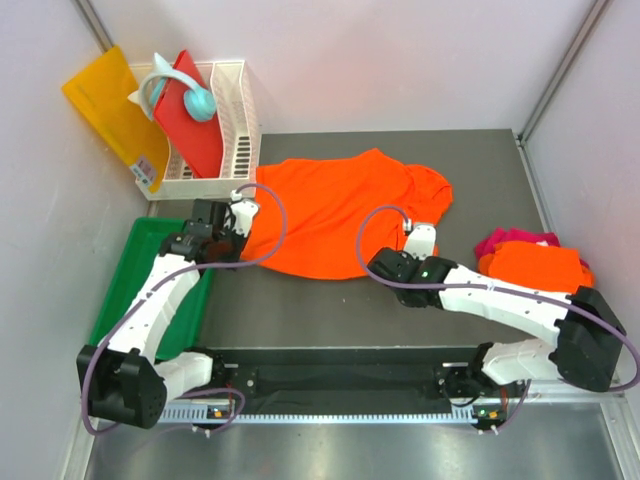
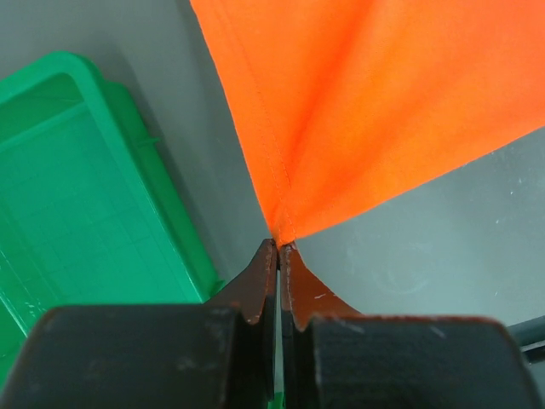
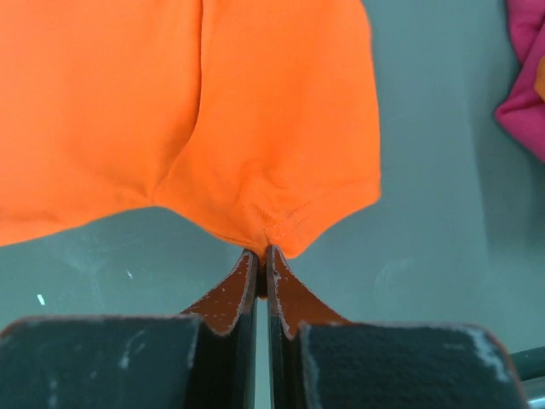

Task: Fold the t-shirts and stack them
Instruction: Flatten out the tshirt

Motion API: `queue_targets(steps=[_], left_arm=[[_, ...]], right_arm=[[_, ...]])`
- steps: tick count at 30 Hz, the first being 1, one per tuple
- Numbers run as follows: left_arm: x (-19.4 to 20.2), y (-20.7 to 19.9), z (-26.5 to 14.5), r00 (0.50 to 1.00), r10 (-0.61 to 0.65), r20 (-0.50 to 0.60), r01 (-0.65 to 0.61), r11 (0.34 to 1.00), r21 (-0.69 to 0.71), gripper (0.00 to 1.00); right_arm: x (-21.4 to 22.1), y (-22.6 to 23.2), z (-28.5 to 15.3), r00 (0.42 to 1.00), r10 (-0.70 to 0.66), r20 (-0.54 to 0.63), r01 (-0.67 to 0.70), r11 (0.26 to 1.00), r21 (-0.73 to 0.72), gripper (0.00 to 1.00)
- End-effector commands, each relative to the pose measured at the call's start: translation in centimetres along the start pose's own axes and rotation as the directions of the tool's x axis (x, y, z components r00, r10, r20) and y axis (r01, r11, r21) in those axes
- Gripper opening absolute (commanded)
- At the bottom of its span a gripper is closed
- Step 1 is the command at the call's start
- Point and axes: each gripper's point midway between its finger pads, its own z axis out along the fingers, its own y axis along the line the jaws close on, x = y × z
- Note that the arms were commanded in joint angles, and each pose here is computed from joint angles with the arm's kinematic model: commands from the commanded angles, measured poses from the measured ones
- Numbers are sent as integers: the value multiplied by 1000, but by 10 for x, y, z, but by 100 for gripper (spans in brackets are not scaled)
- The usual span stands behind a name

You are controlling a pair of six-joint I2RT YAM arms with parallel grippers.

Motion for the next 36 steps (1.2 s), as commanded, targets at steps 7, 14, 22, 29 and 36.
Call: queue_targets(steps=[7,14,22,29,36], left_arm=[[17,3,7,998,18,-65,-19,1000,-11,0],[22,4,11,996,31,-83,-33,999,-14,0],[24,5,14,996,25,-80,-27,999,-22,0],[26,3,18,996,5,-84,-7,1000,-16,0],[25,4,18,996,2,-87,-4,1000,-20,0]], right_arm=[[10,4,4,1000,19,-13,-18,999,41,0],[-26,3,-5,996,50,70,-55,995,83,55],[-43,-37,16,981,176,79,-186,972,142,61],[-19,-59,43,909,416,7,-414,902,119,56],[-7,-49,59,901,431,-53,-419,895,150,48]])
